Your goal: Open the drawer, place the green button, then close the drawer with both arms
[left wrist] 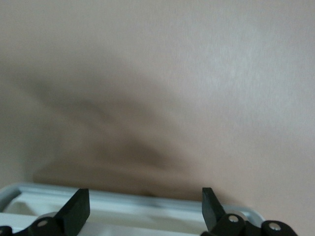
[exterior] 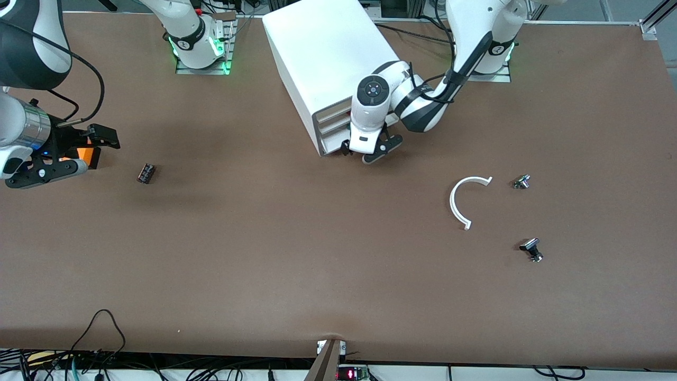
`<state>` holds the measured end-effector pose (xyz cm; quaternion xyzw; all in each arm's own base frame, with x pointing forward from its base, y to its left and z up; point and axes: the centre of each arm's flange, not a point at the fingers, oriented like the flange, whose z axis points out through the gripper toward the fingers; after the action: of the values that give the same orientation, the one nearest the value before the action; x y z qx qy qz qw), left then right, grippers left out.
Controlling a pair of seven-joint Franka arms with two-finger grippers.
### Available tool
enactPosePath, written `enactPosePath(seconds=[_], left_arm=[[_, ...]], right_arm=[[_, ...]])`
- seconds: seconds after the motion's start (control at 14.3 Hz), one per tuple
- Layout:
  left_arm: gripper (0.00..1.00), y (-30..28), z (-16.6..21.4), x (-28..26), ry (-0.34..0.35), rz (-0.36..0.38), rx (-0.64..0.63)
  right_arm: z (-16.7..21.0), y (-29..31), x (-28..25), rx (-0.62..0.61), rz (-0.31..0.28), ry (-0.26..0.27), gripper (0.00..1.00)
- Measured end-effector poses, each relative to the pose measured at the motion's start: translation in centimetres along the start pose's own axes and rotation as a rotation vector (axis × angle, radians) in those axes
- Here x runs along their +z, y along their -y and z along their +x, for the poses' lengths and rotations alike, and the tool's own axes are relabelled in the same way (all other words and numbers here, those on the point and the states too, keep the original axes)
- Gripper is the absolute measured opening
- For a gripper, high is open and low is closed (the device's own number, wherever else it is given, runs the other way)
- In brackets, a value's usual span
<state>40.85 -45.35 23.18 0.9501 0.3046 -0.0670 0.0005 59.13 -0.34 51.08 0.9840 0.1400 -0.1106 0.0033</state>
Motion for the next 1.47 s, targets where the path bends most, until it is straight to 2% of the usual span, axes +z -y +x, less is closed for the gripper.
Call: enactPosePath(seconds=[0.63,0.91,1.05,1.19,1.33,1.47], left_arm=[[1.00,-0.1,-1.3,0.0,0.009,-0.001,-0.006],[1.00,0.0,-0.5,-0.5,0.006,-0.008,-0.019],[1.00,0.3,2.5,-1.6,-0.004,-0.026,-0.001],[1.00,1.3,7.9,-3.2,-0.026,-0.045,0.051],[1.00,3.2,13.4,-5.1,-0.045,-0.022,0.106],[1.00,4.9,17.3,-7.9,-0.049,0.022,0.180]], right_arm=[[0.0,0.0,0.0,0.000,-0.001,-0.002,1.00],[0.0,0.0,0.0,0.000,-0.001,-0.003,1.00],[0.0,0.0,0.0,0.000,-0.001,-0.003,1.00],[0.0,0.0,0.0,0.000,-0.001,-0.003,1.00],[0.0,0.0,0.0,0.000,-0.001,-0.003,1.00],[0.0,0.0,0.0,0.000,-0.001,-0.003,1.00]])
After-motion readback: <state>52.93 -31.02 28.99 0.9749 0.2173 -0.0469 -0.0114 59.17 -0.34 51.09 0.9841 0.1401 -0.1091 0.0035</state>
